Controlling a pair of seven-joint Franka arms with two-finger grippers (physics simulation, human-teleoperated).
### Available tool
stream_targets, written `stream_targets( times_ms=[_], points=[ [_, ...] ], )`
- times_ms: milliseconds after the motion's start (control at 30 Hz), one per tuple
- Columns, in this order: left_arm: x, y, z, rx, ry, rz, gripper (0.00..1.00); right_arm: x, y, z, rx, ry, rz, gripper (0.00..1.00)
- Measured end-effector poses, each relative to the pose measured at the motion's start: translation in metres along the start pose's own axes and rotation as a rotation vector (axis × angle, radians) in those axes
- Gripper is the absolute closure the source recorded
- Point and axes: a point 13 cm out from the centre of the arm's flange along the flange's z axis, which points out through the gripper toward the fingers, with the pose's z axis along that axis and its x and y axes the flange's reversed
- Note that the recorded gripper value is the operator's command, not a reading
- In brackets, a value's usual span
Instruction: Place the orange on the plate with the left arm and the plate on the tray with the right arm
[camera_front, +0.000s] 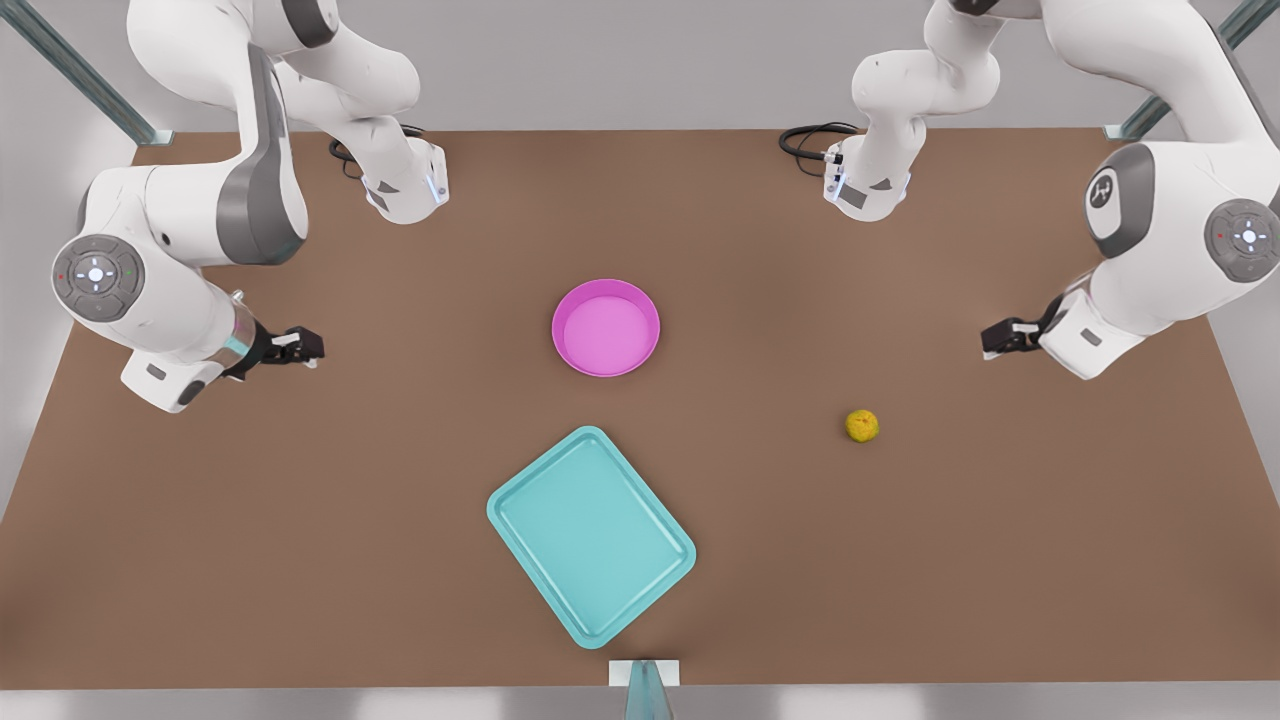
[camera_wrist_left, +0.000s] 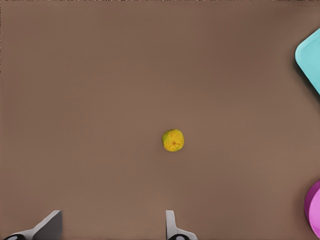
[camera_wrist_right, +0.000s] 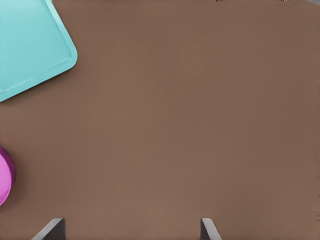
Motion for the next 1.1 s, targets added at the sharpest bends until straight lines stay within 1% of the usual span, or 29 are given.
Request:
stream_targets(
  times_ms=[67, 100, 167, 233, 300, 367, 467, 767, 967, 1100],
  points=[
    [-0.006, -0.001, 0.012, -0.002, 0.015, -0.001, 0.0, 0.0, -0.001, 0.0, 0.0, 0.0, -0.003, 0.0],
    [-0.012, -0.005, 0.036, -0.009, 0.056, 0.007, 0.0, 0.0, -0.001, 0.0, 0.0, 0.0, -0.005, 0.0],
    [-0.008, -0.023, 0.118, -0.016, 0.191, 0.036, 0.0, 0.0, -0.001, 0.0, 0.001, 0.0, -0.008, 0.0],
    [0.019, -0.046, 0.226, -0.027, 0.32, 0.076, 0.0, 0.0, -0.001, 0.0, 0.002, 0.0, -0.013, 0.0],
    [0.027, -0.065, 0.293, -0.032, 0.334, 0.105, 0.0, 0.0, -0.001, 0.0, 0.004, 0.001, -0.016, 0.0],
    [0.028, -0.07, 0.331, -0.03, 0.301, 0.112, 0.0, 0.0, -0.001, 0.0, 0.006, 0.001, -0.018, 0.0],
    [0.026, -0.075, 0.359, -0.025, 0.236, 0.116, 0.0, 0.0, -0.002, 0.0, 0.009, 0.001, -0.022, 0.0],
    [-0.01, -0.076, 0.38, -0.017, 0.08, 0.108, 0.0, 0.0, -0.003, 0.0, 0.013, 0.002, -0.028, 0.0],
    [-0.023, -0.075, 0.39, -0.013, 0.031, 0.103, 0.0, 0.004, -0.008, -0.004, 0.013, 0.007, -0.023, 0.0],
    [-0.026, -0.075, 0.403, -0.011, 0.022, 0.101, 0.0, 0.002, -0.008, -0.013, 0.015, -0.009, -0.023, 0.0]
  ],
)
